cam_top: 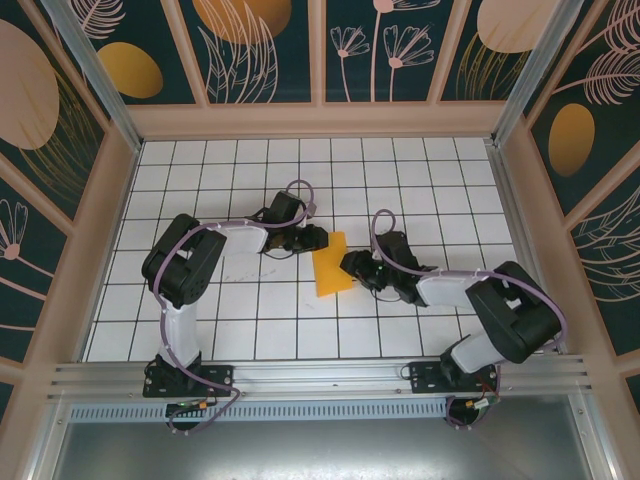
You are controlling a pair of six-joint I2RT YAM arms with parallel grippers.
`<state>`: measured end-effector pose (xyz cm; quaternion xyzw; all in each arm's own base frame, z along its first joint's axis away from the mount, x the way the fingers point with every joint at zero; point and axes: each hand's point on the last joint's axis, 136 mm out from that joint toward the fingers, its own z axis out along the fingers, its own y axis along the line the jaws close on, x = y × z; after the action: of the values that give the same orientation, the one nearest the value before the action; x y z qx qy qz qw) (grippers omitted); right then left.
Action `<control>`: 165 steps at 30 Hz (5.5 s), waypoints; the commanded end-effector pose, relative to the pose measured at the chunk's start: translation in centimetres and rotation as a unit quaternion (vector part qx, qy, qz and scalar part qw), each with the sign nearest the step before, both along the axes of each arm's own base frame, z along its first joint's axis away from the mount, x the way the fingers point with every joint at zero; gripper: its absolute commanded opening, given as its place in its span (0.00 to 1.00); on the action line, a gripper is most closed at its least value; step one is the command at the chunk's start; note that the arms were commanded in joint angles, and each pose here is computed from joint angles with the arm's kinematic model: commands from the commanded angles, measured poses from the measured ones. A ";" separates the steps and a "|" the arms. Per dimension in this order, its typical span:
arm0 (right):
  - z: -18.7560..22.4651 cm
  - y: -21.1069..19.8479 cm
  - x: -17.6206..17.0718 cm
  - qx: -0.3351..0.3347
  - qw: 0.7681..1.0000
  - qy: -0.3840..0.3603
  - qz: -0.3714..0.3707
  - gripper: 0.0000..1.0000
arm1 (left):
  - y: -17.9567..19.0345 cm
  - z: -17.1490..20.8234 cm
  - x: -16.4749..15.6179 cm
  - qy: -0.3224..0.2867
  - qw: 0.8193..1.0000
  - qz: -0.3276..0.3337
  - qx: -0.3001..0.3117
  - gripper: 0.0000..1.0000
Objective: Fold a paper plane with a square sheet of paper (pick it up from the middle)
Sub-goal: Third fold the triangle at the center of the table.
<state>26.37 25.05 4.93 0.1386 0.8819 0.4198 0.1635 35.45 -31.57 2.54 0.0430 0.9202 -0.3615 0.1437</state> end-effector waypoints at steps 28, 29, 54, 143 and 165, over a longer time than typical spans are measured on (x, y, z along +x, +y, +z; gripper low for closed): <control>0.2 2.4 1.1 0.085 0.995 0.023 -0.036 0.13 | 2.5 8.3 -8.6 -0.197 0.976 -0.052 0.073 0.58; 0.3 2.6 1.2 0.089 0.995 0.025 -0.036 0.13 | 2.2 8.0 -9.1 -0.209 0.972 -0.062 0.093 0.58; 2.5 2.8 2.4 0.093 0.996 0.003 0.013 0.21 | -1.9 2.5 -14.8 -0.297 0.883 -0.201 0.301 0.78; -5.3 4.2 4.3 -0.166 0.979 0.022 0.114 0.11 | 2.6 1.4 -10.7 -0.138 0.973 -0.123 0.137 0.00; -5.5 4.1 4.1 -0.175 0.978 0.025 0.114 0.11 | 3.4 0.1 -10.3 -0.130 0.971 -0.112 0.166 0.00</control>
<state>31.92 30.02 1.82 0.0197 0.9391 0.3118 0.1431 24.55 -28.38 2.52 0.2277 0.9259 -0.2168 0.2093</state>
